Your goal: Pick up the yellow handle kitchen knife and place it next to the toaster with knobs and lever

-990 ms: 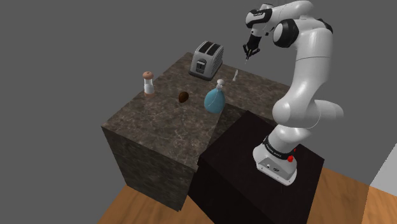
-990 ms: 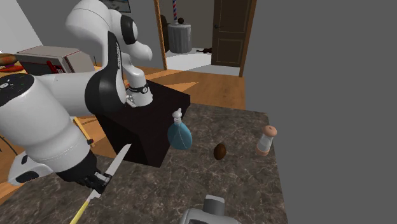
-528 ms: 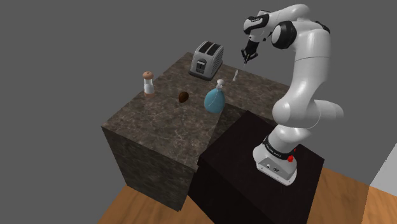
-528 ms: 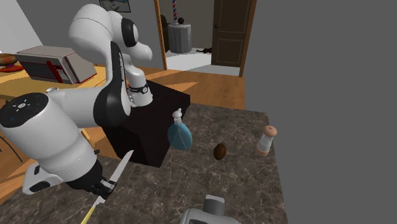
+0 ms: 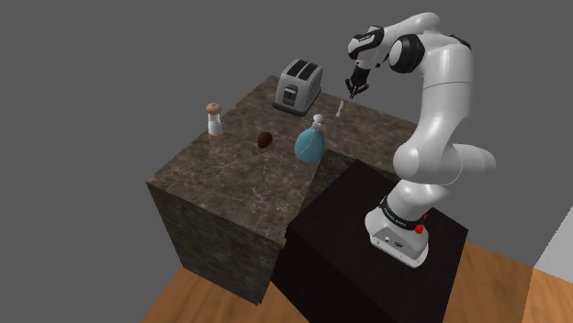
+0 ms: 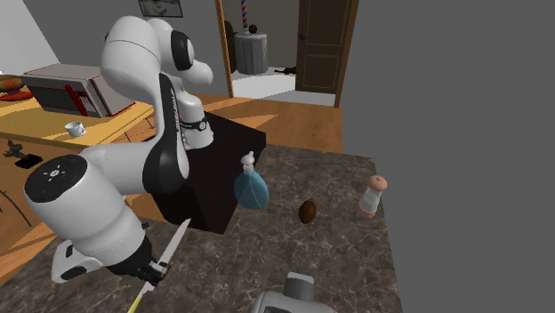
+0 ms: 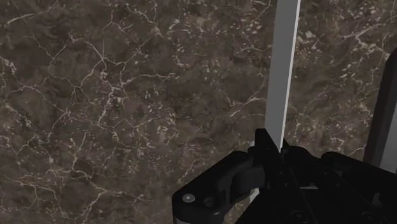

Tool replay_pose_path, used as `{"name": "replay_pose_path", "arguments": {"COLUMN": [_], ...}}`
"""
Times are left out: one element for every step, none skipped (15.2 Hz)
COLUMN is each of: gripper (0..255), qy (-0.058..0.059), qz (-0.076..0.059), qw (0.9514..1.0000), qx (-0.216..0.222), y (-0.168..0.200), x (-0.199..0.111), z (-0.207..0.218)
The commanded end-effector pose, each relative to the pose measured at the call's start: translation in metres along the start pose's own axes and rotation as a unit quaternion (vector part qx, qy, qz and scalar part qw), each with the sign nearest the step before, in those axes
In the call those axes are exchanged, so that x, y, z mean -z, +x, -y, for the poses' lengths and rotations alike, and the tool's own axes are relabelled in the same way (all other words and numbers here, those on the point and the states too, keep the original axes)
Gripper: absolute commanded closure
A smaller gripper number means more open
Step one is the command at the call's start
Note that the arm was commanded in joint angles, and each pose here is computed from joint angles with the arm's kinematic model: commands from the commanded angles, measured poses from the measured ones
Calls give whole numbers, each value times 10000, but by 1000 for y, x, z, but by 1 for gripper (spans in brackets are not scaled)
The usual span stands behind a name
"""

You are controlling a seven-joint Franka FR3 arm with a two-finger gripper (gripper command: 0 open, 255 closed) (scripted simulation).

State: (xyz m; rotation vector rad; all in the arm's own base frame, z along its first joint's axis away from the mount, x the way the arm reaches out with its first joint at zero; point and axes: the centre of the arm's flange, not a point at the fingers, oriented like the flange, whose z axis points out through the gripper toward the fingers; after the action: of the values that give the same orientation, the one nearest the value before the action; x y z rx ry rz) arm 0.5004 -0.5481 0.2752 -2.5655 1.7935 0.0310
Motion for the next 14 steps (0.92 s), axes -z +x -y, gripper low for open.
{"name": "replay_pose_path", "arguments": {"gripper": [255, 255, 255, 255, 255, 255, 255, 255, 255, 255, 255, 255, 255, 255], "qy": [1, 1, 1, 1, 1, 1, 1, 1, 1, 1, 1, 1, 1, 1], "qz": [-2, -2, -2, -2, -2, -2, -2, -2, -2, -2, -2, -2, -2, -2], "qw": [10000, 10000, 10000, 10000, 10000, 10000, 10000, 10000, 10000, 10000, 10000, 10000, 10000, 10000], "qx": [0, 0, 0, 0, 0, 0, 0, 0, 0, 0, 0, 0, 0, 0], "y": [1, 1, 1, 1, 1, 2, 2, 2, 2, 2, 2, 2, 2, 3], "x": [-10, -16, -21, -26, -31, -37, -42, -47, -53, -58, -63, -68, -74, -79], "z": [-1, -1, -1, -1, -1, -1, -1, -1, -1, -1, -1, -1, -1, -1]}}
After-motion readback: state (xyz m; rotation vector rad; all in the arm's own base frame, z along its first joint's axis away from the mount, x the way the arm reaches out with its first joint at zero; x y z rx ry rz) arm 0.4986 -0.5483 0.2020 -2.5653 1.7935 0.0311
